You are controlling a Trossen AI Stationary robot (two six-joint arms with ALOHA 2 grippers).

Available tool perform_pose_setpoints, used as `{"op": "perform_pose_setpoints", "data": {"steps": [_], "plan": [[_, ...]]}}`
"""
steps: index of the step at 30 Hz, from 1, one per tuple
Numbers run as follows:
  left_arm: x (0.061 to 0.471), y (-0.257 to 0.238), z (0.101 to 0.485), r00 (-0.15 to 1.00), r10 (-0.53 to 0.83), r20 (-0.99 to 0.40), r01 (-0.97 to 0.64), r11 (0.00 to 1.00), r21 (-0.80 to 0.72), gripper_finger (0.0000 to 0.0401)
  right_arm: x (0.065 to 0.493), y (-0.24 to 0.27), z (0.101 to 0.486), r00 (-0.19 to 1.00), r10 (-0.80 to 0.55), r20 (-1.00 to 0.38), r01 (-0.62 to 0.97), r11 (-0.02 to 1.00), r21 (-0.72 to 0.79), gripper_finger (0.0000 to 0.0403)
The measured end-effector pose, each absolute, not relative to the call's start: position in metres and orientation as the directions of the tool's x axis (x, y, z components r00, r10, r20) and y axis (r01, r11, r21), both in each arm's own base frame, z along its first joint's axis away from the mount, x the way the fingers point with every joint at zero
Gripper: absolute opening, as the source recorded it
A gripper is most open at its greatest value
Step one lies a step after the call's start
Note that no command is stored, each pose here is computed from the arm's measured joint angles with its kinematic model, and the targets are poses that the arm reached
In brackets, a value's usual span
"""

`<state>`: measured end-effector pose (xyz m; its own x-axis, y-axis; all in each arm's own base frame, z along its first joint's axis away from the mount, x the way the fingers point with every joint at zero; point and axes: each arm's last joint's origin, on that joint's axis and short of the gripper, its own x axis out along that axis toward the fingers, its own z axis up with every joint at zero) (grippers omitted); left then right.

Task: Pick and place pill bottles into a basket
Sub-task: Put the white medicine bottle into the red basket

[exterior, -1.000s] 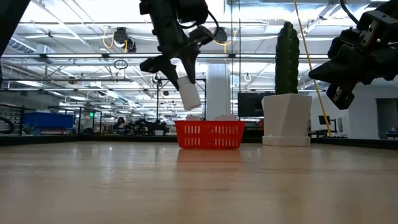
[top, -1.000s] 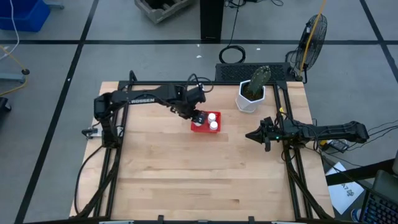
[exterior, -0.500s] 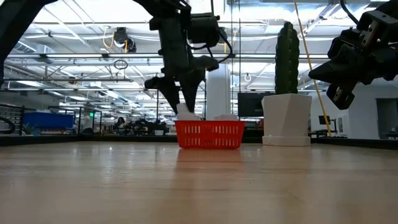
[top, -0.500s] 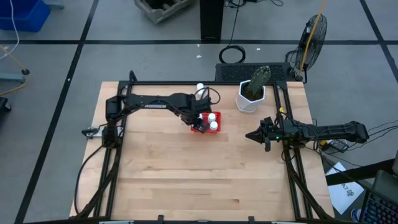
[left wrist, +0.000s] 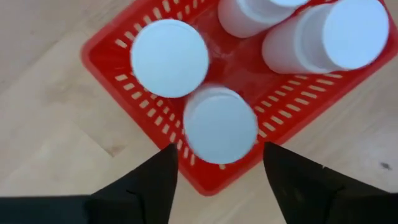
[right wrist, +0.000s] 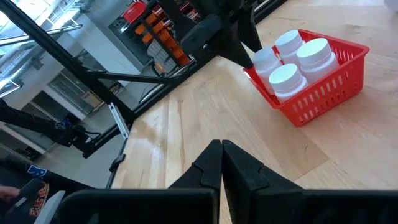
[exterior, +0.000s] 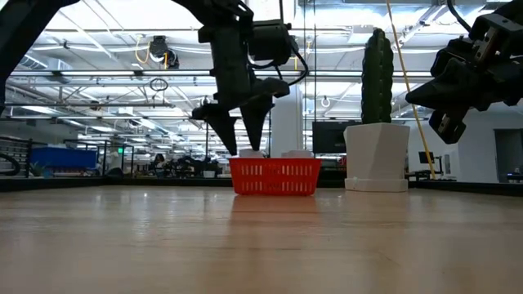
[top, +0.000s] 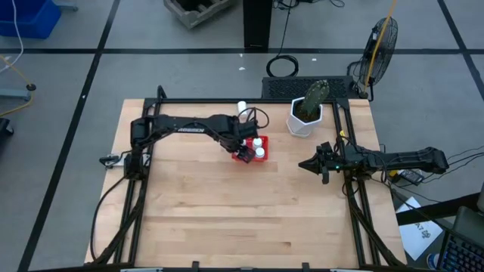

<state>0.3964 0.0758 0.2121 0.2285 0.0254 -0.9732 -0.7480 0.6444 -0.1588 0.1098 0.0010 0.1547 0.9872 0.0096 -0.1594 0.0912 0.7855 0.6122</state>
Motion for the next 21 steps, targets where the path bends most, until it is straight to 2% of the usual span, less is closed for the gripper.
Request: {"op": "perform_pose_setpoints", "data": {"steps": [5, 12, 17, 21], "plan": [[0.399, 0.075, 0.213, 0.262, 0.001, -0.965, -0.741, 0.641, -0.2, 0.0256, 0.11, 0.001, 0.155, 0.987, 0.009, -0.159, 0.091, 0.785, 0.612, 0.0004], [0.394, 0.073, 0.229, 0.306, -0.027, -0.952, -0.726, 0.641, -0.251, 0.0249, 0.11, 0.001, 0.155, 0.987, 0.009, -0.16, 0.092, 0.786, 0.612, 0.0004], [0.38, 0.071, 0.258, 0.346, -0.006, -0.938, -0.731, 0.625, -0.273, 0.0229, 0.11, 0.001, 0.155, 0.987, 0.01, -0.159, 0.091, 0.786, 0.612, 0.0004], [0.363, 0.065, 0.284, 0.357, 0.031, -0.933, -0.73, 0.633, -0.258, 0.0187, 0.11, 0.001, 0.155, 0.987, 0.008, -0.159, 0.092, 0.788, 0.609, 0.0004]]}}
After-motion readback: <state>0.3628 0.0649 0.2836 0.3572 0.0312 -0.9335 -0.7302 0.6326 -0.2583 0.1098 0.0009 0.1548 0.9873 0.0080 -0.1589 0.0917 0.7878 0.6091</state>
